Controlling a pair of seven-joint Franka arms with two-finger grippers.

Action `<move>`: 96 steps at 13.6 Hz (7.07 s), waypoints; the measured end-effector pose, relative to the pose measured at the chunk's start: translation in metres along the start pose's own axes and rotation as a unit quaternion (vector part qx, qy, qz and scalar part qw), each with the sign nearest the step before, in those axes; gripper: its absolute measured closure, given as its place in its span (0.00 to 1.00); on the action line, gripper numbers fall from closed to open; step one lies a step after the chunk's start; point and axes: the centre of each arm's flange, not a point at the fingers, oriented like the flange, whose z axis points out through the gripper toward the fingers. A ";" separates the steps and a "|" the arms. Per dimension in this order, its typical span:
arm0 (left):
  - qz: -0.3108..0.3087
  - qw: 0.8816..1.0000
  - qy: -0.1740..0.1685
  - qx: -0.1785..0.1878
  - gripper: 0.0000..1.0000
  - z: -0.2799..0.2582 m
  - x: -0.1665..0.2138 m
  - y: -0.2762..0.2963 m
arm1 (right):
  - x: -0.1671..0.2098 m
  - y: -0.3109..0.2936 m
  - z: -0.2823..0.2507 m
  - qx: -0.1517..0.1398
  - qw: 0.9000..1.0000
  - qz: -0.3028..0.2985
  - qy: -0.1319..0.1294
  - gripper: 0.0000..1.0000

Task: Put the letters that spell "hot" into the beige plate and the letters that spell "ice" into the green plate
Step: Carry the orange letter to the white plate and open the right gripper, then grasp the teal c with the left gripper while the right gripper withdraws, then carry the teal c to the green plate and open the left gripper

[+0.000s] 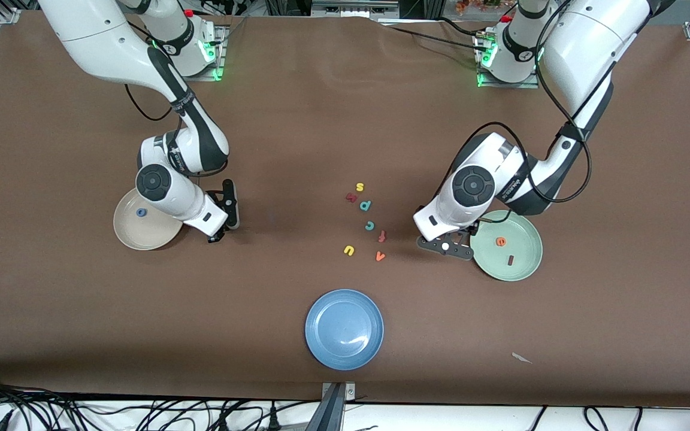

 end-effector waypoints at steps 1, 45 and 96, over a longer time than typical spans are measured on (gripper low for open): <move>-0.001 1.000 0.000 0.000 0.00 0.000 0.001 -0.002 | 0.000 0.001 -0.002 0.001 1.000 0.012 0.000 0.81; -0.533 0.840 -0.076 -0.068 0.17 0.058 0.038 0.148 | -0.183 0.030 -0.222 0.052 0.671 0.731 -0.110 0.30; -0.253 0.954 -0.145 -0.076 0.00 0.028 0.034 -0.159 | -0.188 0.001 -0.398 -0.044 0.596 0.802 -0.013 0.00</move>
